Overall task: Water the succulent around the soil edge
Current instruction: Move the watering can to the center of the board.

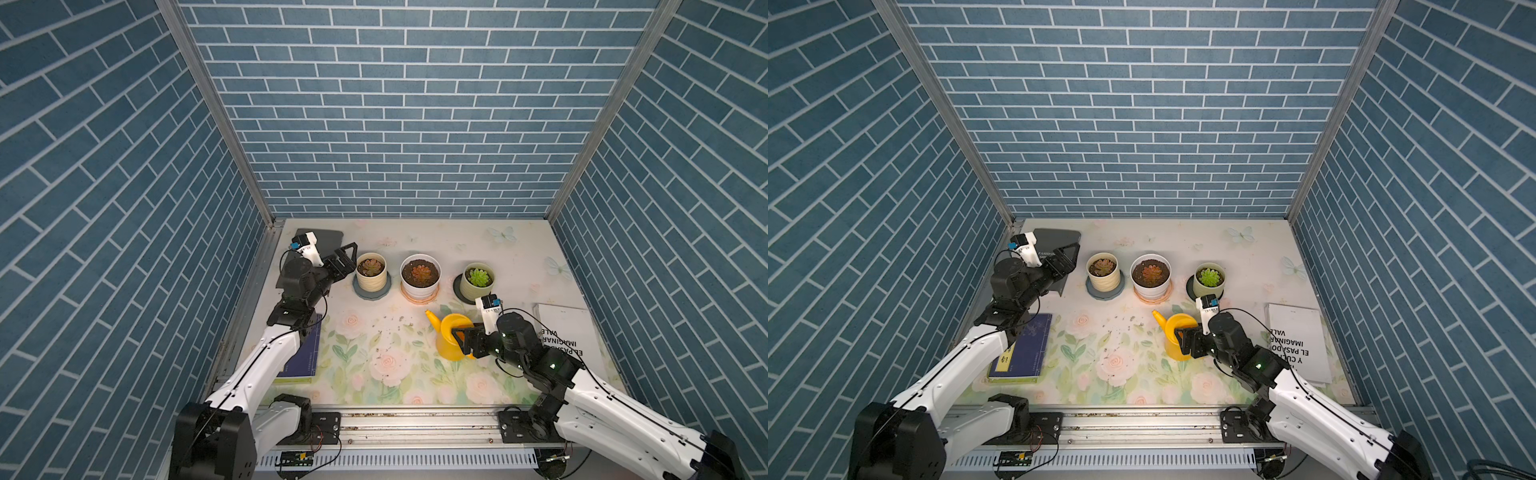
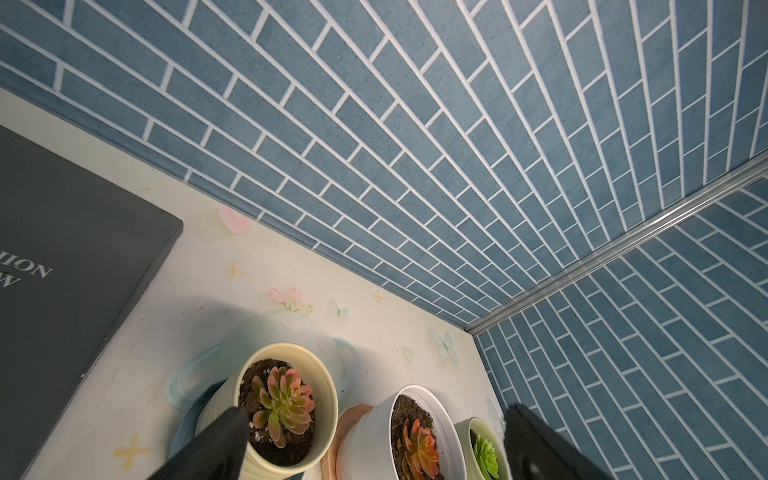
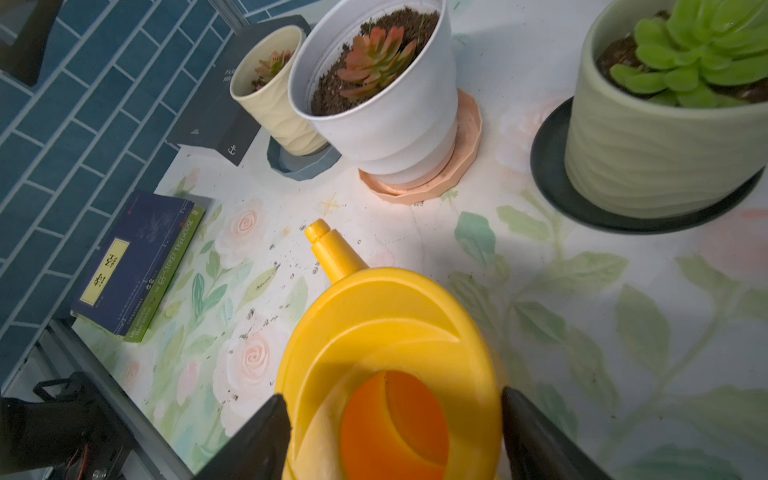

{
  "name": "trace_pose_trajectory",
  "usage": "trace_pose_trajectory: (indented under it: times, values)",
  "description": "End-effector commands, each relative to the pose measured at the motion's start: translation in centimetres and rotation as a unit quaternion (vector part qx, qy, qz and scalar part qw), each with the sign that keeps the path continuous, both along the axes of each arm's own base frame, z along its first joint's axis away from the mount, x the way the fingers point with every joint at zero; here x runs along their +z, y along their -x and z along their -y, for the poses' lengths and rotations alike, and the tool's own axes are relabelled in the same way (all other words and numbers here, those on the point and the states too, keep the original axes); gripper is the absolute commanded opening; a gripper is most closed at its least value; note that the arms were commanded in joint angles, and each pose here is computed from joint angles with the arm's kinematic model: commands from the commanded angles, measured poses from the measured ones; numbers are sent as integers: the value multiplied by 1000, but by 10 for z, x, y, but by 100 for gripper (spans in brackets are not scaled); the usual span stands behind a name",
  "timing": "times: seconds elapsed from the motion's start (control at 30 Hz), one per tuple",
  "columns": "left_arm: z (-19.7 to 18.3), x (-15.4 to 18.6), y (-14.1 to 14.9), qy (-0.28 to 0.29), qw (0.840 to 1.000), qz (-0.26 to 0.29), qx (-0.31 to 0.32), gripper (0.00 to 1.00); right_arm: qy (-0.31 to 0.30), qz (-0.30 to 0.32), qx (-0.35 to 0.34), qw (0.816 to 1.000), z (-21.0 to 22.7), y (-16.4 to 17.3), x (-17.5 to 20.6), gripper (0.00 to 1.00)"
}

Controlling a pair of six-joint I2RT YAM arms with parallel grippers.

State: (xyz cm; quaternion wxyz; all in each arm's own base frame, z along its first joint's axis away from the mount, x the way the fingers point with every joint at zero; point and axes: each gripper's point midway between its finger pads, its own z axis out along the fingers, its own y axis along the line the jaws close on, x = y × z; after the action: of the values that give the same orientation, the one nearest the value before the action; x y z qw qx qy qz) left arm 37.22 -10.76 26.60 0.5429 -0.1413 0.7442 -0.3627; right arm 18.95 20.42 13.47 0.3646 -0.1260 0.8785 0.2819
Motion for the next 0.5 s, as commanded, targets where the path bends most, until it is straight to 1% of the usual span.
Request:
trace_pose_trajectory:
  times: [0.0,0.13,0.27,0.37,0.47]
  values:
    - [4,16,6,-6,1000,14,-12,100,6,20,-47,999,7,-9,18,82]
    - [2,18,12,-17,1000,15,-10,100,29,16,-62,998,23,-5,19,82]
    - [2,20,15,-19,1000,17,-14,100,53,-9,-53,997,32,8,13,80]
    - [2,24,17,-18,999,21,-16,100,48,-22,-37,998,29,17,13,76]
    - [2,25,18,-20,999,22,-16,100,58,-35,-31,997,30,26,10,74]
